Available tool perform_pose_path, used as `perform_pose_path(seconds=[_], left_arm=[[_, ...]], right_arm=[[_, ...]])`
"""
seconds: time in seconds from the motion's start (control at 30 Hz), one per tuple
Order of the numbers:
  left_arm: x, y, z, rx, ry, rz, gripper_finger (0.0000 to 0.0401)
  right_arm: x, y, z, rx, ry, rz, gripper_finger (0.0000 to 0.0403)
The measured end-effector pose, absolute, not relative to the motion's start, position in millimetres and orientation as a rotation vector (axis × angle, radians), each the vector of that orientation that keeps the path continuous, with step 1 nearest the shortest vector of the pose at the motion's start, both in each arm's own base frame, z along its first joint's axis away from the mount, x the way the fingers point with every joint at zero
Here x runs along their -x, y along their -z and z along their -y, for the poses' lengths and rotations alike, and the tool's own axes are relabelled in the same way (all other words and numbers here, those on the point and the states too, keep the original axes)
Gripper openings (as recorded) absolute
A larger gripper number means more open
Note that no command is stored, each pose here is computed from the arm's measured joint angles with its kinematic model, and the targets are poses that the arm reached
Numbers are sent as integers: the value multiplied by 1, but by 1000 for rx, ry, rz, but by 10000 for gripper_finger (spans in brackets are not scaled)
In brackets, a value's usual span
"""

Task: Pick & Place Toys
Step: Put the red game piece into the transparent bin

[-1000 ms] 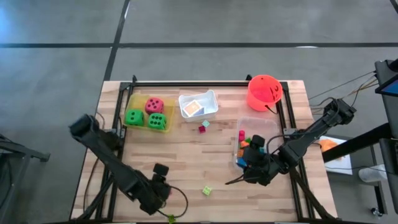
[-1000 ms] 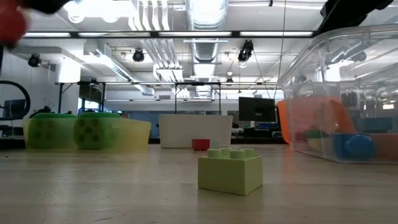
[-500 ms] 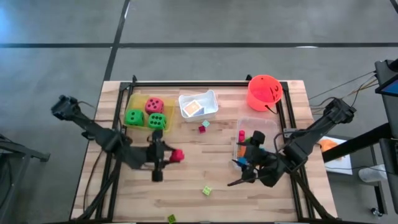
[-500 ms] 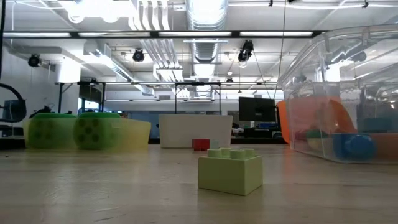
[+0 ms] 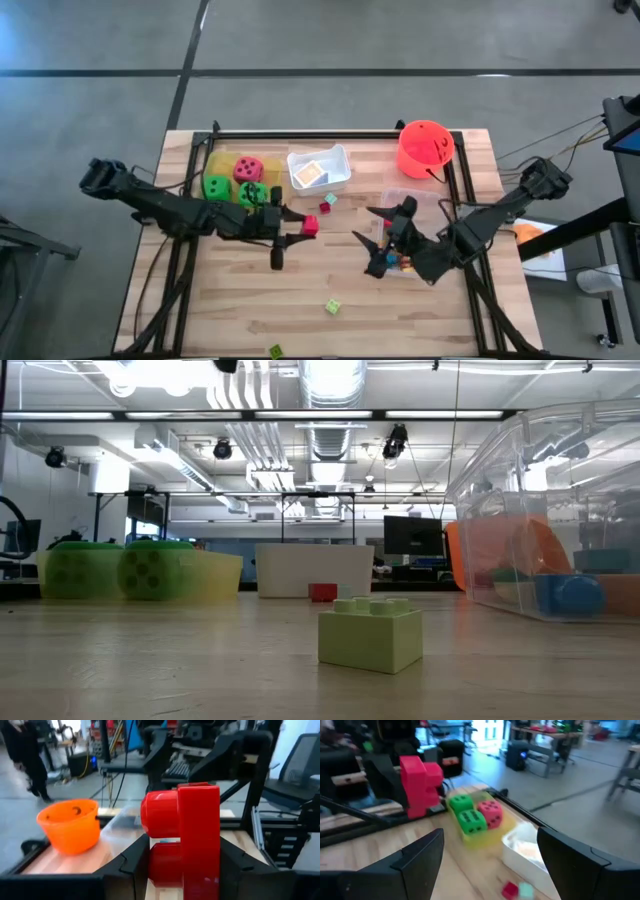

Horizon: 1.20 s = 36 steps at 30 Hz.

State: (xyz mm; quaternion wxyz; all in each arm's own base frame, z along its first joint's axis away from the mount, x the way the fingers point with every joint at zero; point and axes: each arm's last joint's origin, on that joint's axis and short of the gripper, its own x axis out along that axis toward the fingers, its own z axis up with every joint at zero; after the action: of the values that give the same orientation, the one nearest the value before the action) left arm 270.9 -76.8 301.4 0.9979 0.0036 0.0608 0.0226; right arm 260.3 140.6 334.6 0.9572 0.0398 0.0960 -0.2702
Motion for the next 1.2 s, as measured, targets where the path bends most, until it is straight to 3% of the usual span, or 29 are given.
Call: perform_pose_path(seconds=[0.5, 1.2], left_arm=[[-298, -307, 82, -23, -28, -64, 147], [-299, -315, 82, -74, 55, -2, 147]], right_arm=[[-299, -341, -104, -74, 335, -88, 315], [-305, -343, -106, -28, 62, -50, 315]])
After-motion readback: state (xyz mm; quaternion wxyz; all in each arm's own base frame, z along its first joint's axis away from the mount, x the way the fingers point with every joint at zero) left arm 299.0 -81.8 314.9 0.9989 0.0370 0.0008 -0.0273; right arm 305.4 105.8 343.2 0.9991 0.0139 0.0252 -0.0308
